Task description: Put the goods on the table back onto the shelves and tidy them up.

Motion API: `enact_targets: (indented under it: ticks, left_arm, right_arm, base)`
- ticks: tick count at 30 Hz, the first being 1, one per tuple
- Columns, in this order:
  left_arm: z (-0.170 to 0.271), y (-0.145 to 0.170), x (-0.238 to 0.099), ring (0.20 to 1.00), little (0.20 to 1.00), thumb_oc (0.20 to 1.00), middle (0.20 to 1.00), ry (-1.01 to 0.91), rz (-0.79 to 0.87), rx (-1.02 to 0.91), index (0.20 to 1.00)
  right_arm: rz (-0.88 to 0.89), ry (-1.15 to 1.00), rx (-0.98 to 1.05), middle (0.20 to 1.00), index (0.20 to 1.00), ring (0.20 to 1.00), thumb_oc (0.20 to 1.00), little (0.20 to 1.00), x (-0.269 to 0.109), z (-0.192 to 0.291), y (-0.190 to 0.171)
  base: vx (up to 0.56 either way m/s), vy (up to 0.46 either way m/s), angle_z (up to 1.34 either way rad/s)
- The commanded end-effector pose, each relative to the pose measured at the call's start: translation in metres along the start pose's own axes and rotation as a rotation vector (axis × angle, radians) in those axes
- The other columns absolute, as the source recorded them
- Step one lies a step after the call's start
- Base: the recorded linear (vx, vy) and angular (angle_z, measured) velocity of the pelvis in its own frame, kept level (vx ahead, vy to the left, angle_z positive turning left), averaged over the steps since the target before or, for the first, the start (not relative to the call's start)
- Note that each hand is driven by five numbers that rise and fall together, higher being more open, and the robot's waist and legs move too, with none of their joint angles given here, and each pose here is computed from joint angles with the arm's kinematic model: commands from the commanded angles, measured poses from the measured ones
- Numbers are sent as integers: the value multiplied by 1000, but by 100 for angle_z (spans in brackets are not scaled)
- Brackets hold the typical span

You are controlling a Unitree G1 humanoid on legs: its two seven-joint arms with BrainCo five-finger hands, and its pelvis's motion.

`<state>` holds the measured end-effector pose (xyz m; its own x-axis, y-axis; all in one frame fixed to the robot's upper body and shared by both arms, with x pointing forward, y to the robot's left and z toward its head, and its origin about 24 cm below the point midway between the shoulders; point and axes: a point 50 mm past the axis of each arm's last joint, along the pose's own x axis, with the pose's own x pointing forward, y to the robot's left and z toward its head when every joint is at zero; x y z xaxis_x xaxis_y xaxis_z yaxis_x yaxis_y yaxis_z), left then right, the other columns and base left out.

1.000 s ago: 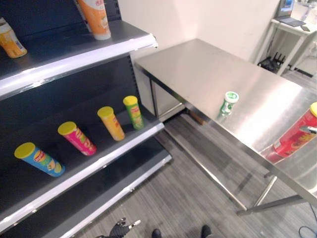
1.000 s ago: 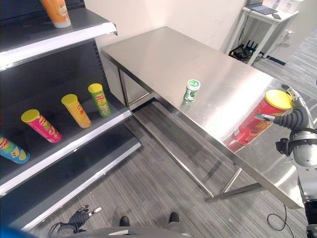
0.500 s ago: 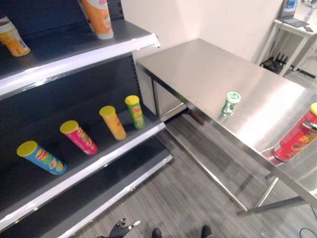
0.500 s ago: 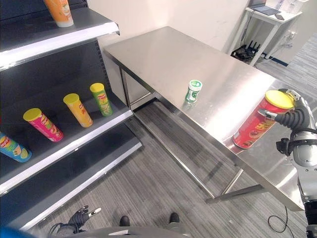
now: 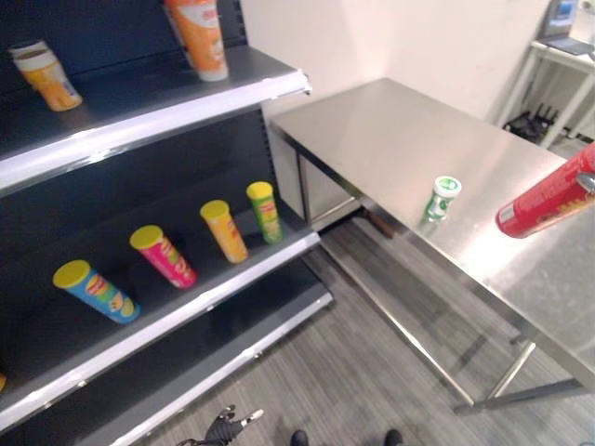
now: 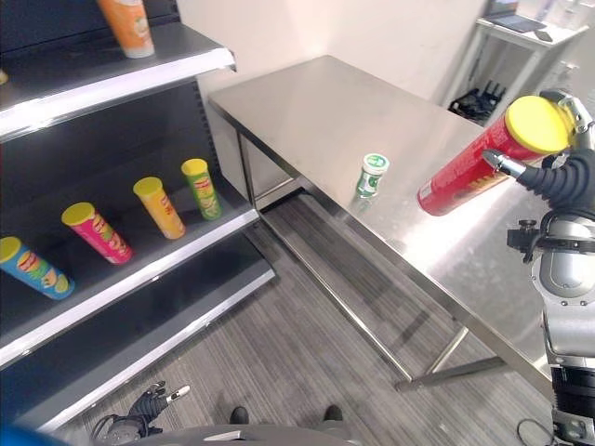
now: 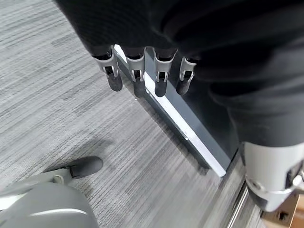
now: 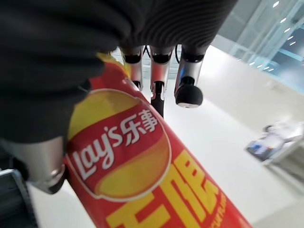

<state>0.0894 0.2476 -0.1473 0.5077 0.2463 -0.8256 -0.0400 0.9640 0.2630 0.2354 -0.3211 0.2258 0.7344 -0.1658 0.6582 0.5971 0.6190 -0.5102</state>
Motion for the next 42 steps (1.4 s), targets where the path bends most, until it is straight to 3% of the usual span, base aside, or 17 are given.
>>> enact_targets:
  ticks: [1, 7, 19, 29, 42]
  left_arm:
    - [23, 19, 7, 1000, 1000, 1000, 1000, -62, 54, -6, 1000]
    - [33, 11, 7, 1000, 1000, 1000, 1000, -111, 39, -39, 1000]
    - [26, 18, 3, 1000, 1000, 1000, 1000, -121, 65, -53, 1000]
    - [42, 46, 5, 1000, 1000, 1000, 1000, -150, 151, -41, 1000]
    - [41, 30, 10, 1000, 1000, 1000, 1000, -112, 69, 26, 1000]
  right_arm:
    - [-124, -246, 47, 200, 200, 200, 200, 200, 29, 45, -25]
    - [-135, -315, -7, 200, 200, 200, 200, 200, 30, 58, -35]
    - [-147, -298, -106, 200, 200, 200, 200, 200, 20, 57, -49]
    - [-95, -228, -35, 200, 200, 200, 200, 200, 12, 48, -18]
    - [76, -225, 86, 200, 200, 200, 200, 200, 4, 47, 7]
  base:
    - [-134, -225, 61]
    - [-171, -158, 117]
    - [-26, 299, 59]
    - [-15, 454, 27]
    - [95, 168, 26]
